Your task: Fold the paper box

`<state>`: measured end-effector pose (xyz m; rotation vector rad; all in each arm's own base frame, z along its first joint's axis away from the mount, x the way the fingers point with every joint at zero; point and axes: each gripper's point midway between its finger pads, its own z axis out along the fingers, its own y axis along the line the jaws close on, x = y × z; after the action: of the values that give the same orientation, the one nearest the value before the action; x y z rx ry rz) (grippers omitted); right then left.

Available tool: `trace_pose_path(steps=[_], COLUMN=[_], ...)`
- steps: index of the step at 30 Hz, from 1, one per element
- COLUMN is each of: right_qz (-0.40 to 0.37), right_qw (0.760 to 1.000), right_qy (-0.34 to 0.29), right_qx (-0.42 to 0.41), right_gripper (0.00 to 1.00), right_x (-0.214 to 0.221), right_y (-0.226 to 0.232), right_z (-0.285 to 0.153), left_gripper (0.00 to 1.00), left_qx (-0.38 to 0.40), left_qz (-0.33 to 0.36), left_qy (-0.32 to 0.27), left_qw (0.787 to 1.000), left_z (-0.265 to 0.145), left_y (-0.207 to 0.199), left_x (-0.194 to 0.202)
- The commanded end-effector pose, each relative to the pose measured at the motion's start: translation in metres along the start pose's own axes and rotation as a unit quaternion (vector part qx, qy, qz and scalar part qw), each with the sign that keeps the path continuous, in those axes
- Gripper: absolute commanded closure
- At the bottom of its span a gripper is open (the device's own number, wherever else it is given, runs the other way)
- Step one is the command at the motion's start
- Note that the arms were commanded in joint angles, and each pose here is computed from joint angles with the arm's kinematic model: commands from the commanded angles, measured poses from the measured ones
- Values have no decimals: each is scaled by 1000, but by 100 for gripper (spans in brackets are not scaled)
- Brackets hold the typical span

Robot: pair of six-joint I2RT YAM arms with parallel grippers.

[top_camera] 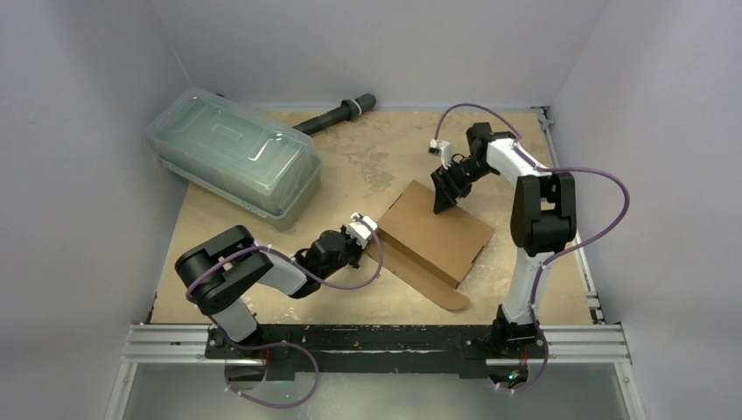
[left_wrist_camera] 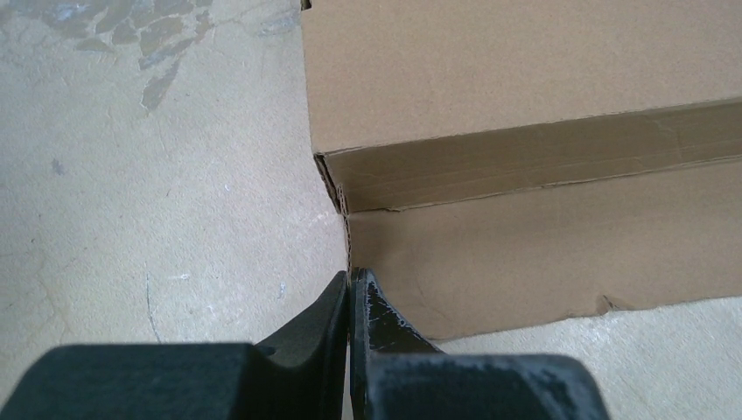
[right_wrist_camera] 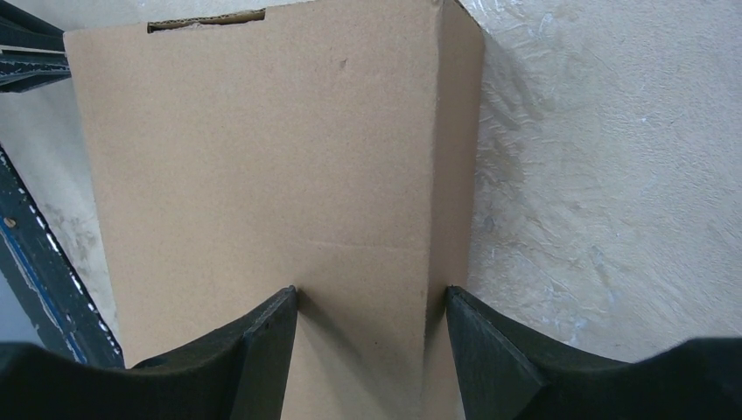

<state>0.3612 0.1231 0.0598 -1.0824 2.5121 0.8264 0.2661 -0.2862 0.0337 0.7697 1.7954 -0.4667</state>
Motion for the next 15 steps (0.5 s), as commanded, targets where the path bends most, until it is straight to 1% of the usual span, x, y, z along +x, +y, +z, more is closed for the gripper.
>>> trace_pose_path(steps=[1, 11, 15], right_qz=[-16, -19, -20], right_qw=[999, 999, 999], right_qy=[13, 15, 15], right_qx=[38, 35, 35], right_gripper=[37, 36, 36], right_x=[-1, -1, -1], right_y=[-23, -21, -21], right_z=[6, 5, 5], left_gripper=[100, 100, 100], left_qx=[-2, -7, -8], left_qz=[10, -18, -37], left_qy=[-5, 21, 22], left_qw=[1000, 1000, 999], left_z=[6, 12, 14], left_y=[0, -1, 0], left_x=[-17, -20, -23])
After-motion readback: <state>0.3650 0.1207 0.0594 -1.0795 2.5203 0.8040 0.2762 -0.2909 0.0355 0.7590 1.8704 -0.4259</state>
